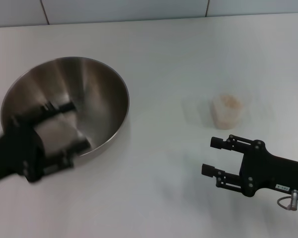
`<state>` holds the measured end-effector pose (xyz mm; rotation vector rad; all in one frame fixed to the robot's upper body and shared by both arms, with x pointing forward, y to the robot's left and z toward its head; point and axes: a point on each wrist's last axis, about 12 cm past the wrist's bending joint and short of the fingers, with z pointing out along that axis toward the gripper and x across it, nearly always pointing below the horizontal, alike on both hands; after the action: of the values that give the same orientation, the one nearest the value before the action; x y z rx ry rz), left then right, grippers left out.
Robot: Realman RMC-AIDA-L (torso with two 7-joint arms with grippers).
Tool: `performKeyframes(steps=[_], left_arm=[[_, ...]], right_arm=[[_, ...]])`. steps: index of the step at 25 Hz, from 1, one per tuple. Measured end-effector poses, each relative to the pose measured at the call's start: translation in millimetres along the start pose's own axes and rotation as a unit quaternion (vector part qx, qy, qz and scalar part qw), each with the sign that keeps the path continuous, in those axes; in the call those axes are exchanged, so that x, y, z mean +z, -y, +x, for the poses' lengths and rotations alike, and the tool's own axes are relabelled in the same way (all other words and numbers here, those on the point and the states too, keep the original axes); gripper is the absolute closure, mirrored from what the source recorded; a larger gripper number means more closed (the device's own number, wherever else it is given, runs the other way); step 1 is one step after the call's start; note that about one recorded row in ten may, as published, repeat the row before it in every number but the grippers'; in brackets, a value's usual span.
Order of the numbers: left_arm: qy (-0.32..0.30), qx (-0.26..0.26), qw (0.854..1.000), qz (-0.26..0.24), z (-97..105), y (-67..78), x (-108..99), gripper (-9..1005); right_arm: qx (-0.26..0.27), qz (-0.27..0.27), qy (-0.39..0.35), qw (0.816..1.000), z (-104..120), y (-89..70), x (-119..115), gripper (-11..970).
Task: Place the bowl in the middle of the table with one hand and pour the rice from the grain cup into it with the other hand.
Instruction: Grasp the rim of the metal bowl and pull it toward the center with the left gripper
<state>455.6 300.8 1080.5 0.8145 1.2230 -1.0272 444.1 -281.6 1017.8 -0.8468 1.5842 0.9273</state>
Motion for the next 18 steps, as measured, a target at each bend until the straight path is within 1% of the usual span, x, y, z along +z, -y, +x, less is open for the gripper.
performKeyframes(steps=[1, 2, 4, 5, 6, 7, 9, 10, 11, 13, 16, 18], left_arm=[[0.0, 0.0, 1.0, 0.0, 0.0, 0.0, 0.0, 211], [0.012, 0.008, 1.0, -0.011, -2.6, -2.1, -0.3, 211], [0.042, 0.03, 0.998, -0.041, -9.5, -8.3, -1.1, 211], [0.075, 0.058, 0.992, -0.079, -17.5, -15.4, -3.6, 211], [0.075, 0.058, 0.992, -0.079, -17.5, -15.4, -3.6, 211], [0.086, 0.068, 0.99, -0.093, -19.9, -17.5, -4.9, 211], [0.115, 0.093, 0.979, -0.138, -26.0, -23.3, -10.4, 211], [0.131, 0.107, 0.97, -0.175, -29.4, -28.8, -15.1, 211], [0.131, 0.107, 0.97, -0.175, -29.4, -28.8, -15.1, 211], [0.136, 0.12, 0.962, -0.206, -30.9, -34.5, -18.0, 211], [0.123, 0.137, 0.951, -0.249, -27.9, -42.9, -19.9, 211], [0.118, 0.138, 0.95, -0.255, -26.9, -44.5, -19.7, 211]], right_arm=[[0.0, 0.0, 0.0, 1.0, 0.0, 0.0, 0.0, 278], [0.0, 0.0, 0.0, 1.0, 0.0, 0.1, -0.1, 278], [0.0, 0.0, 0.0, 1.0, -0.1, 0.0, -0.1, 278], [0.0, 0.0, 0.001, 1.0, -0.3, 0.0, -0.3, 279], [0.0, 0.001, 0.002, 1.0, -0.4, 0.0, -0.5, 279], [0.0, 0.001, 0.002, 1.0, -0.4, 0.0, -0.5, 279], [0.001, 0.002, 0.004, 1.0, -0.5, 0.1, -0.9, 279], [0.001, 0.003, 0.004, 1.0, -0.5, -0.1, -1.3, 279], [0.001, 0.003, 0.004, 1.0, -0.5, -0.1, -1.3, 279], [0.001, 0.004, 0.005, 1.0, -0.5, 0.0, -1.4, 280], [0.001, 0.005, 0.006, 1.0, -1.1, 0.6, -1.1, 280], [0.0, 0.004, 0.007, 1.0, -1.4, 0.8, -0.8, 280]])
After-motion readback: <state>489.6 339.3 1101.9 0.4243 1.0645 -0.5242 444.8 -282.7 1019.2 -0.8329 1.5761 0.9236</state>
